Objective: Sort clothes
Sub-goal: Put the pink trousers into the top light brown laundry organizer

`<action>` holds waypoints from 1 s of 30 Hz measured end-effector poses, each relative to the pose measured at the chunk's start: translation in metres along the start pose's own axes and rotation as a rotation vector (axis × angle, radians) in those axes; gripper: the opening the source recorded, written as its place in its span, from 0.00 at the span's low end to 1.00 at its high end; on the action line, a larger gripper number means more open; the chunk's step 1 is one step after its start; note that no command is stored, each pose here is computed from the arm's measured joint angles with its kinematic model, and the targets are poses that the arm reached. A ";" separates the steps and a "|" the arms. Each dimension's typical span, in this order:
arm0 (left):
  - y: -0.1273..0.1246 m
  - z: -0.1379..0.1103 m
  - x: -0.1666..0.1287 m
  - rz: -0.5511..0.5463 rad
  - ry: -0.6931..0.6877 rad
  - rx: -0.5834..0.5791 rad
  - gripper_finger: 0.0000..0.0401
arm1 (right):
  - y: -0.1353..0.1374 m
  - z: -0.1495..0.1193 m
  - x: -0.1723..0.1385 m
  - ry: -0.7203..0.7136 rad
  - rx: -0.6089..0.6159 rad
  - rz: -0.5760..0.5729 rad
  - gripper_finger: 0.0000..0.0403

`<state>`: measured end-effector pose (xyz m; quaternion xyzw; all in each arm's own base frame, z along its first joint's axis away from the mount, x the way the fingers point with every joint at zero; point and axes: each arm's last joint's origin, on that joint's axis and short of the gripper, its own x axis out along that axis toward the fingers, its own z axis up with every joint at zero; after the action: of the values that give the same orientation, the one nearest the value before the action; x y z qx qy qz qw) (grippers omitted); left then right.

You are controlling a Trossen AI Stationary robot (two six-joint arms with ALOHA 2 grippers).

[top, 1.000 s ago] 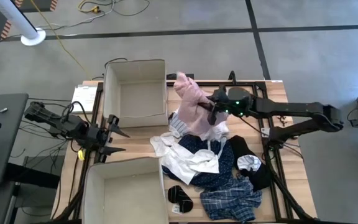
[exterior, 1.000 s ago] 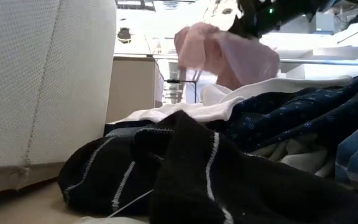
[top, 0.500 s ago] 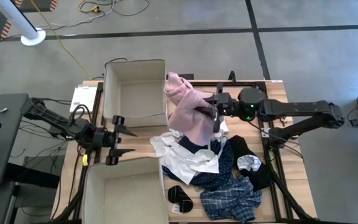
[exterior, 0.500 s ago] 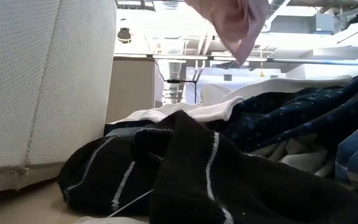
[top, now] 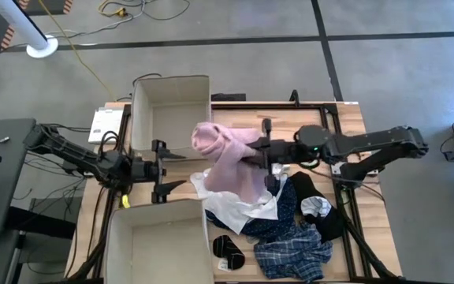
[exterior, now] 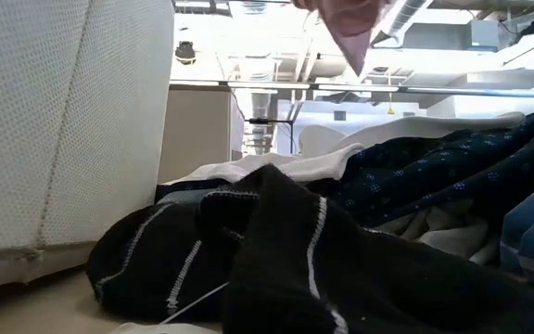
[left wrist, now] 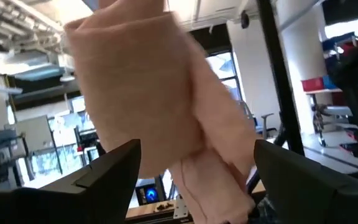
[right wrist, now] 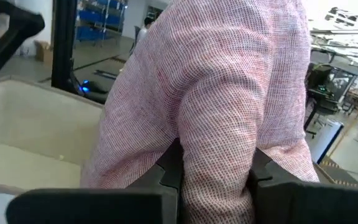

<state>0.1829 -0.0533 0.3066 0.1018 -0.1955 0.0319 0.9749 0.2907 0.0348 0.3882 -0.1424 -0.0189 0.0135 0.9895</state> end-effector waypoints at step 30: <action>-0.008 0.013 0.033 -0.091 0.051 -0.199 0.98 | 0.021 0.017 0.057 0.102 -0.245 0.011 0.21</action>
<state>0.2096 -0.0635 0.3296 0.0123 -0.1681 -0.0292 0.9853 0.3464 0.0611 0.4005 -0.2627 0.0308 0.0092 0.9643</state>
